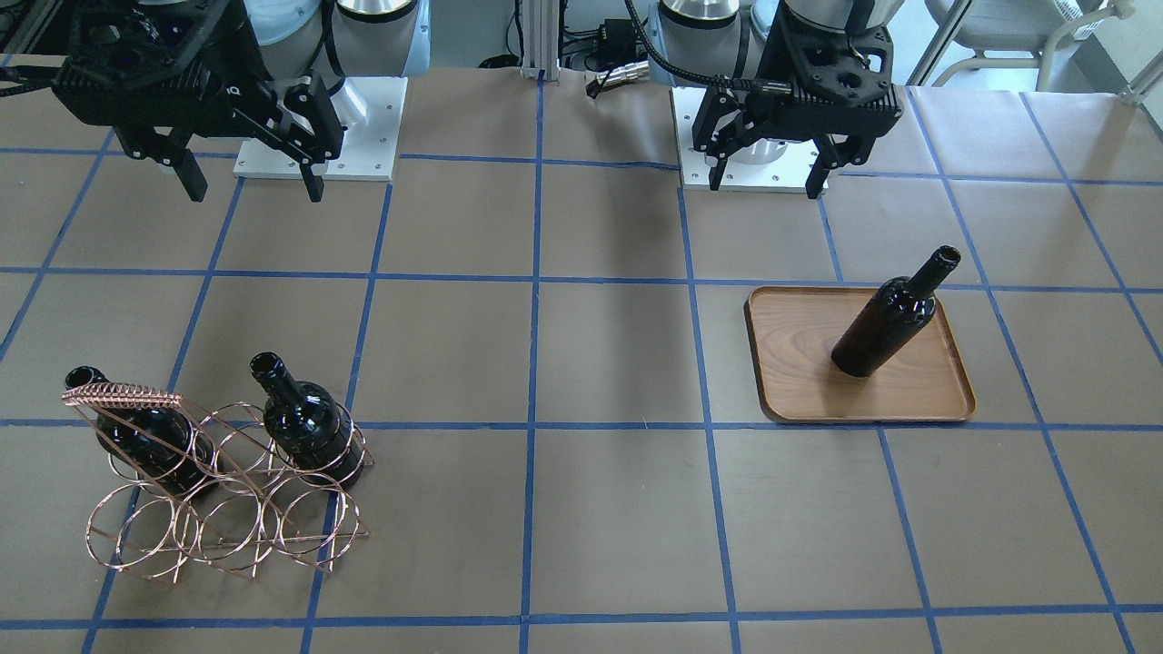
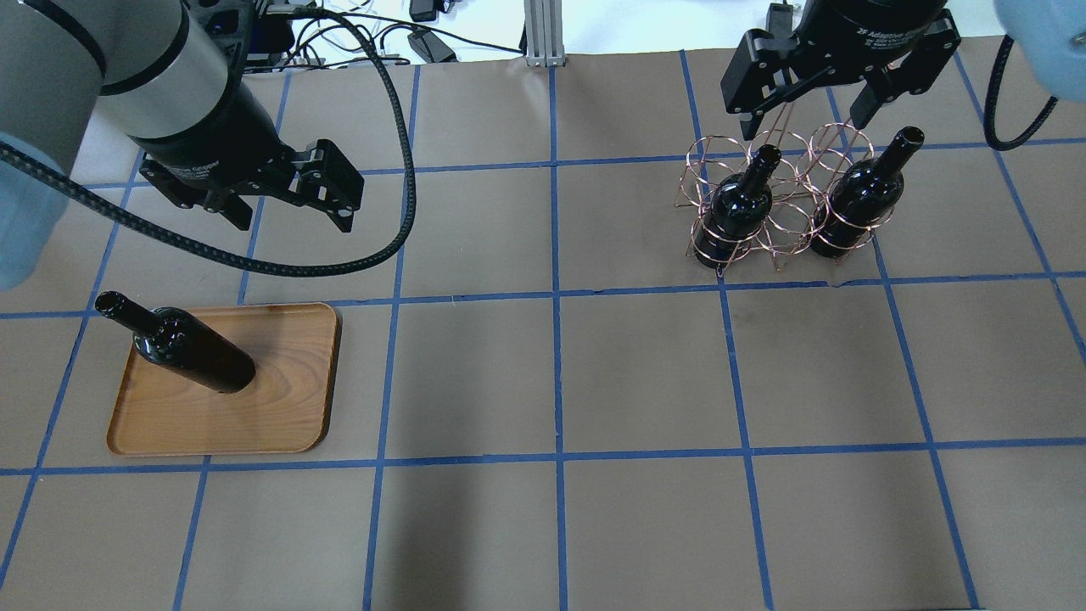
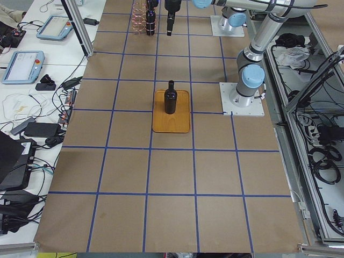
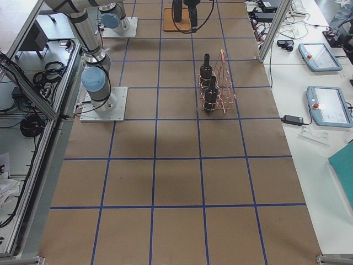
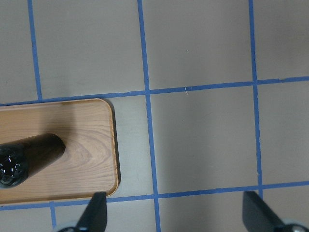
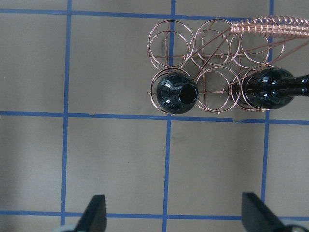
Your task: Take wine from basket and place on tray
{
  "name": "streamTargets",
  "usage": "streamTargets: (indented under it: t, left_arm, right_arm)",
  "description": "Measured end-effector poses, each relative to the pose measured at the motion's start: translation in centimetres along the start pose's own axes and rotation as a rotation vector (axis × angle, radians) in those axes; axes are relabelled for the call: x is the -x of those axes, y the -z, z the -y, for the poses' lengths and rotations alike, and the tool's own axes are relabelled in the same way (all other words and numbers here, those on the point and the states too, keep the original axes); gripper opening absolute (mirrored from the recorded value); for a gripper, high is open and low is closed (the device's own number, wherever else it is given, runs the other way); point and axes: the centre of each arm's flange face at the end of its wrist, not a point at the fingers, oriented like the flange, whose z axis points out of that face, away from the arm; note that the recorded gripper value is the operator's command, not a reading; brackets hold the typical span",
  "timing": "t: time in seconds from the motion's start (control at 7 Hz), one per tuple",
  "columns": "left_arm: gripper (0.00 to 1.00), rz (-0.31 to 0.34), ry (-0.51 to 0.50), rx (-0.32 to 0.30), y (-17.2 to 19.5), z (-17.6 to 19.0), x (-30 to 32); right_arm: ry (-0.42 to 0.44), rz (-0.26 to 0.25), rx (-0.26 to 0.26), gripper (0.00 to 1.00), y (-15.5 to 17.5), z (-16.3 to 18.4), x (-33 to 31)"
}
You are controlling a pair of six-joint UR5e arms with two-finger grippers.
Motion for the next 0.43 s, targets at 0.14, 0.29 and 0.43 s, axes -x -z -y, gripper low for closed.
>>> streamTargets:
  t: [0.14, 0.29, 0.43]
  left_arm:
    - [1.0, 0.0, -0.002, 0.002, 0.01, -0.06, -0.06]
    - [1.0, 0.0, -0.003, 0.001, 0.13, -0.17, -0.07]
    - [1.0, 0.001, -0.004, -0.003, 0.34, -0.31, -0.07]
  right_arm:
    - [0.0, 0.0, 0.0, 1.0, 0.0, 0.0, 0.0]
    - [0.0, 0.001, 0.0, 1.0, 0.0, 0.0, 0.01]
    - [0.0, 0.001, 0.0, 1.0, 0.0, 0.0, 0.01]
